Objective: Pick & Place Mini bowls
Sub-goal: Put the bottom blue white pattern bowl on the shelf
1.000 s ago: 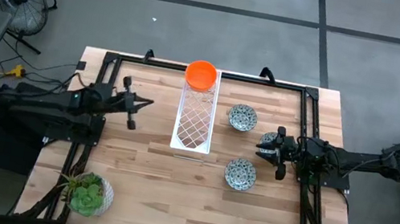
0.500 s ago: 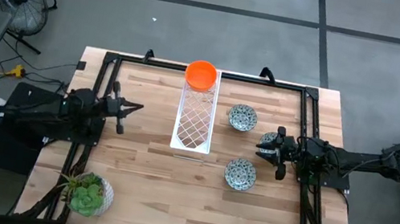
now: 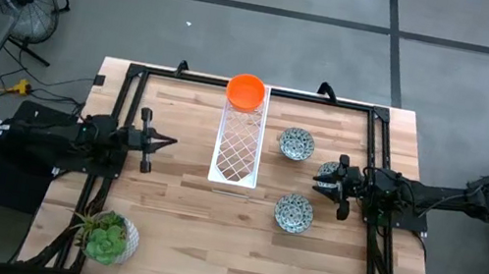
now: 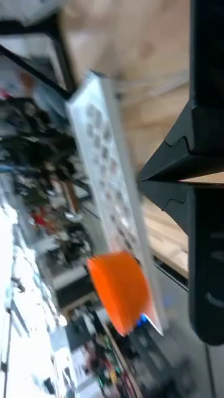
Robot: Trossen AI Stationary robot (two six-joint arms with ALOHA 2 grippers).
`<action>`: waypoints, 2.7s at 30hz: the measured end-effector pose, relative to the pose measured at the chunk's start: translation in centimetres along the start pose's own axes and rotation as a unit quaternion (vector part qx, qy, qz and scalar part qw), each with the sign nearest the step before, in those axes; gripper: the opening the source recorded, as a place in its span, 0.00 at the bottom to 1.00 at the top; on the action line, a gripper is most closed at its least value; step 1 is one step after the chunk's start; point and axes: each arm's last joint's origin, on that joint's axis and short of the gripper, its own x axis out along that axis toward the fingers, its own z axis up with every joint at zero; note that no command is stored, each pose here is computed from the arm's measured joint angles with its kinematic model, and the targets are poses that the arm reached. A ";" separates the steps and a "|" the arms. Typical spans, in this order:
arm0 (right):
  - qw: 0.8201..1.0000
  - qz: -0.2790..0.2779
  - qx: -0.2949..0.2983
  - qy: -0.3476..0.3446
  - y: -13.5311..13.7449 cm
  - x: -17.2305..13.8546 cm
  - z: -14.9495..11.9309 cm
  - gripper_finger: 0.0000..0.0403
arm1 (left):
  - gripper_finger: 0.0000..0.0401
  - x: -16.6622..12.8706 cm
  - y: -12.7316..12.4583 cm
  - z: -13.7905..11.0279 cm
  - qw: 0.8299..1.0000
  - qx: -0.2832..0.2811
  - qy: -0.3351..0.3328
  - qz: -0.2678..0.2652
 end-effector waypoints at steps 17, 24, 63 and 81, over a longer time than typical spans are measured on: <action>1.000 0.000 0.000 0.000 0.0 0.0 0.0 0.30 | 0.00 0.0 -0.7 0.0 0.995 0.081 -0.016 -0.056; 1.000 0.000 0.000 0.000 0.0 0.0 0.0 0.30 | 0.00 0.0 -0.7 -0.1 0.996 0.072 -0.015 -0.058; 1.000 0.000 0.000 0.000 0.0 0.0 0.0 0.30 | 0.00 0.5 -0.2 -0.6 0.989 -0.116 0.053 0.071; 0.999 -0.008 -0.040 -0.009 0.0 0.0 0.2 0.30 | 0.00 0.5 -0.2 -0.6 0.989 -0.115 0.053 0.071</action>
